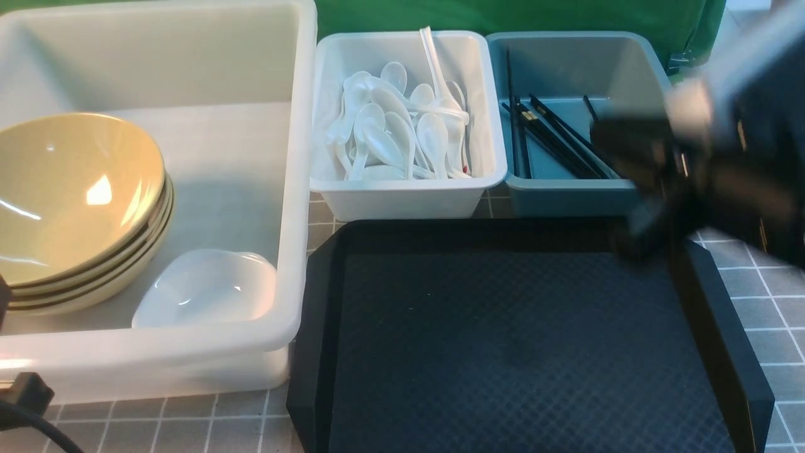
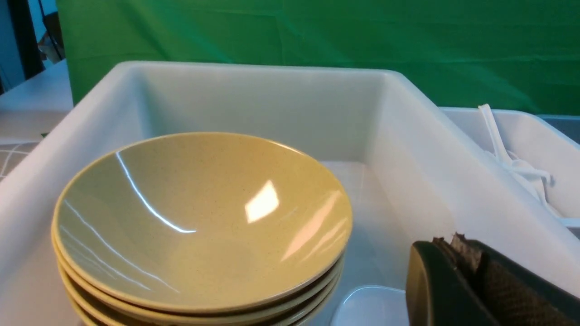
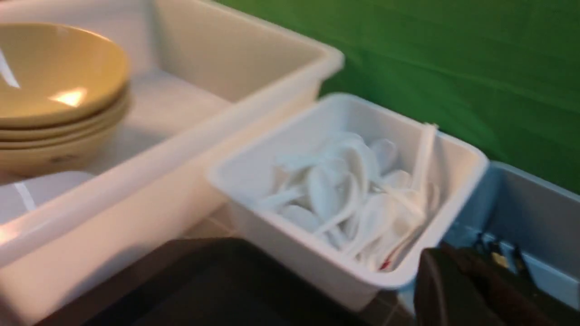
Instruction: On grey table put chopsticks spoon bowls plates into blue grey white boxes.
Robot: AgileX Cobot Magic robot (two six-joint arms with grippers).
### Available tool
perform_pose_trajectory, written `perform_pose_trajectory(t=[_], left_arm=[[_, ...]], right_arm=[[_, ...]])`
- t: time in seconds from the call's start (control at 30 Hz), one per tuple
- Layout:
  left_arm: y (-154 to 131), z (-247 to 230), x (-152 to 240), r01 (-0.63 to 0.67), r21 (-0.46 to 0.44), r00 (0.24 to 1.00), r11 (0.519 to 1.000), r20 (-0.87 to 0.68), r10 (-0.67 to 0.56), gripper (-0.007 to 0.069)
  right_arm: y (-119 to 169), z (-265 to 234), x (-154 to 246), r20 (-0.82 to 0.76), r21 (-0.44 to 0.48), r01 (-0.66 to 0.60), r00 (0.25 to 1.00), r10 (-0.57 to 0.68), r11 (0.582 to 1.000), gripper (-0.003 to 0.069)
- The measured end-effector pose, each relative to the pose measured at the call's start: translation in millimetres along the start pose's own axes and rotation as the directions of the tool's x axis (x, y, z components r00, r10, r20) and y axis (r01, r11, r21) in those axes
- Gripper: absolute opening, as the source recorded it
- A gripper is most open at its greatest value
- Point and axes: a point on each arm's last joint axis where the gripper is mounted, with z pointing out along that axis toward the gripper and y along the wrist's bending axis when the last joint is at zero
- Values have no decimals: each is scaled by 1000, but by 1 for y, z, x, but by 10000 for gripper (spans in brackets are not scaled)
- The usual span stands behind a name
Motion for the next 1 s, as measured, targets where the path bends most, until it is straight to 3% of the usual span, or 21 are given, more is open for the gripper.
perform_pose_trajectory(t=[0.27, 0.43, 0.57, 0.8, 1.0], left_arm=[[-1, 0, 1, 0, 8, 1000, 1000, -11, 0, -8], [-1, 0, 1, -1, 9, 1000, 1000, -13, 1, -8], [-2, 0, 3, -1, 20, 1000, 1000, -27, 1, -8], [-3, 0, 4, 0, 29, 999, 1000, -41, 1, -8], [-3, 0, 5, -4, 38, 999, 999, -54, 6, -8]], right_arm=[[17, -35, 87, -47, -22, -52, 998, 51, 998, 34], [15, -60, 120, 22, 54, -144, 990, 143, 988, 35], [4, -72, 115, 139, 172, -177, 978, 154, 969, 38], [3, -97, 101, 238, 209, -142, 967, 90, 968, 41], [0, -125, 107, 215, 318, -104, 976, 35, 942, 43]])
